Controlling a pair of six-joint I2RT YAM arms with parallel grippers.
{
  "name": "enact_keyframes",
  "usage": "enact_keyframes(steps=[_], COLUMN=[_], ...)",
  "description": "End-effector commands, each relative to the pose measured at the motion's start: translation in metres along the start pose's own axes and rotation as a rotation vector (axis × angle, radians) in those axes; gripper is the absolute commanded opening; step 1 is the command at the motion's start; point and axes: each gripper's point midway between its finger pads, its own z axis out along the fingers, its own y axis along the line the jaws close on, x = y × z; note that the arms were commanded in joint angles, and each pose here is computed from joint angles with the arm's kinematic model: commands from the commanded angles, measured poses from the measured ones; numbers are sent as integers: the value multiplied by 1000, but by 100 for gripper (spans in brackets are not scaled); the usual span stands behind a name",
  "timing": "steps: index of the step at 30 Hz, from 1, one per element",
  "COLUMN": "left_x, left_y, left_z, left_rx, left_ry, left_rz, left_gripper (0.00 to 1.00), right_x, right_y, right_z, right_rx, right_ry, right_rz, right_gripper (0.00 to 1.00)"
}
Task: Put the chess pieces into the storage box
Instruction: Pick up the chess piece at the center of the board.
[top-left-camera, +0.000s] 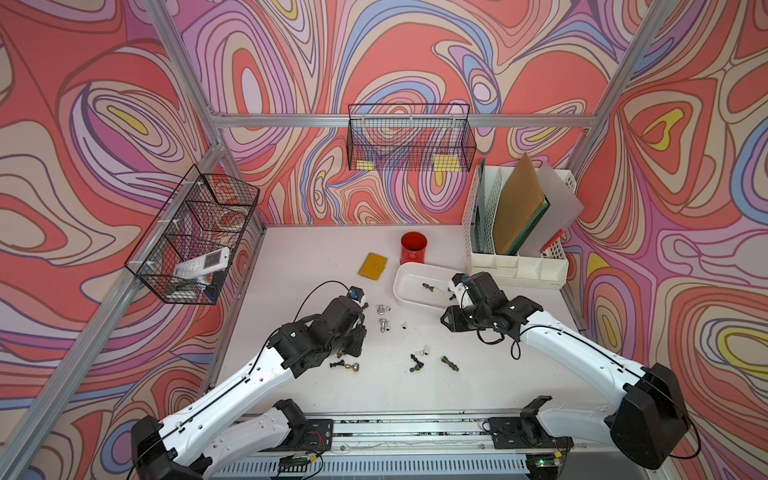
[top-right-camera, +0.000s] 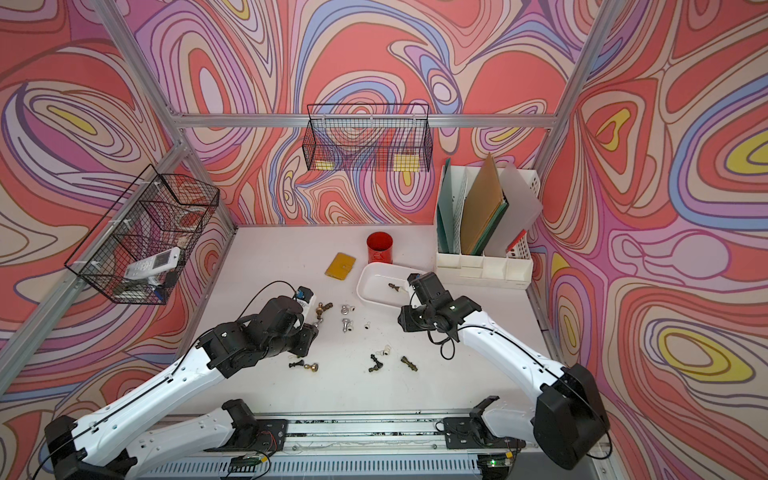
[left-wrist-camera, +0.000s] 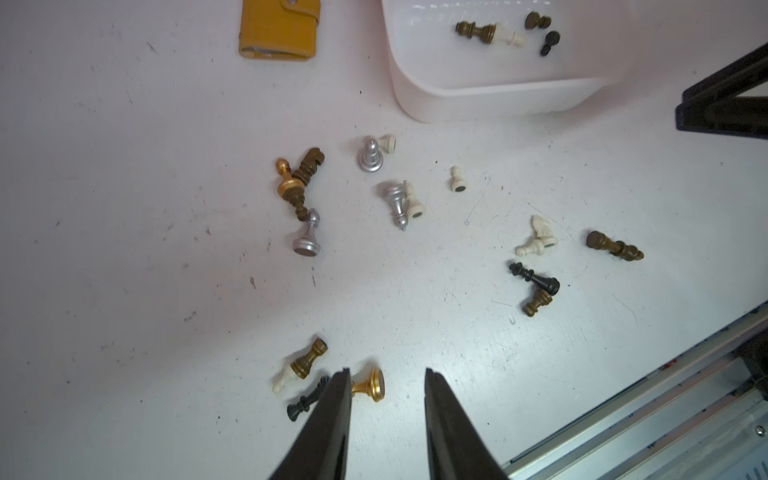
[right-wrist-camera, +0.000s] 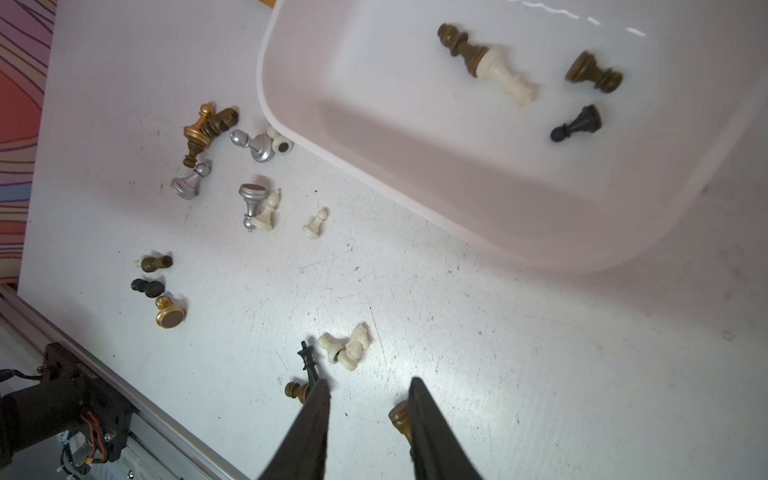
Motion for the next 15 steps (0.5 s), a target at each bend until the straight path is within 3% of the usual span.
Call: enact_keyframes(steps=[1, 7, 15], left_x=[28, 46, 39], left_y=[0, -1, -3], left_z=[4, 14, 17], left_rx=[23, 31, 29], left_ry=[93, 155, 142], left_rz=[-81, -117, -104], left_gripper=[35, 35, 35], right_x=[15, 33, 71], right_y=[-10, -18, -22], right_z=[19, 45, 43], right_rx=[65, 82, 131], right_ry=[48, 125, 205], right_rz=[12, 17, 16], right_gripper=[34, 30, 33])
